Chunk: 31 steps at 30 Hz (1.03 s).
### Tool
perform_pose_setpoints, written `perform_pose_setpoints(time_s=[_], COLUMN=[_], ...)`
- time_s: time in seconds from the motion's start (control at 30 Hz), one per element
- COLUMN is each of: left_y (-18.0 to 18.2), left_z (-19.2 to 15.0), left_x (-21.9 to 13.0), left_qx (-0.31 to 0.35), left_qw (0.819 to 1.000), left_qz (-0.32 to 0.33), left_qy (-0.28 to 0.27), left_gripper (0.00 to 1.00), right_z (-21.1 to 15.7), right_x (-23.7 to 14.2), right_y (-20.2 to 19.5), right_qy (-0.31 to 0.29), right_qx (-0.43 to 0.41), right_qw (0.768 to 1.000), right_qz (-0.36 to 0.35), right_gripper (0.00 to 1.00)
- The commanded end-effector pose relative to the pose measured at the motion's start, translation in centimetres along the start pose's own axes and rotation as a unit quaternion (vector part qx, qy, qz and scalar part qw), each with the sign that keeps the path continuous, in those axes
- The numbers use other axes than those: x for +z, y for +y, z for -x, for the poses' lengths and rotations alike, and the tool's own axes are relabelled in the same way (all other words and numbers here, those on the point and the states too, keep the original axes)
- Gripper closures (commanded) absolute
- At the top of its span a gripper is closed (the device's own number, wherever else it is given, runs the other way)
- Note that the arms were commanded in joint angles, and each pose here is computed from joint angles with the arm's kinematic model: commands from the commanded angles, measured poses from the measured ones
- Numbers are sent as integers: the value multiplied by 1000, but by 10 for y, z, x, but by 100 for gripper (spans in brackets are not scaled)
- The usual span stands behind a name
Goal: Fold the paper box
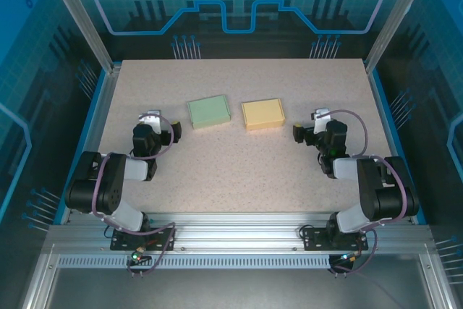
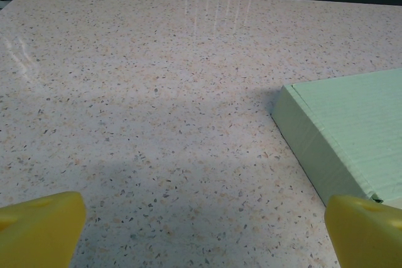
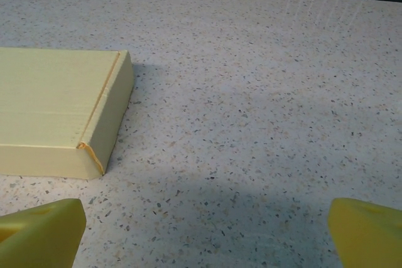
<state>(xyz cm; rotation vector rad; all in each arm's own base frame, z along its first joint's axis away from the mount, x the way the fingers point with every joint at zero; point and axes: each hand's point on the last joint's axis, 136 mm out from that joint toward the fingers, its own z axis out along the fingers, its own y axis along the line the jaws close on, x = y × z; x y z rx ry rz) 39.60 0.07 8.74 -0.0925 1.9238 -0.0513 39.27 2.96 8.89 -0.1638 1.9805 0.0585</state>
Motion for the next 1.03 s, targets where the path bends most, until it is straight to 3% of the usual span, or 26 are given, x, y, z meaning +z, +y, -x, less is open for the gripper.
perform_pose_setpoints(time_s=[0.0,1.0], left_y=[-4,-10], left_z=[8,7], left_x=[-1,-1], left_qx=[-1,10], left_qw=[1000,1000], left_qz=[-12,-23], left_qy=[-8,-9], left_gripper=[1,1], right_z=[6,6], right_x=[2,2], right_y=[1,1], right_qy=[-5,-4], right_qx=[-5,-5], right_qw=[1000,1000], right_qz=[-5,-5], right_gripper=[0,0])
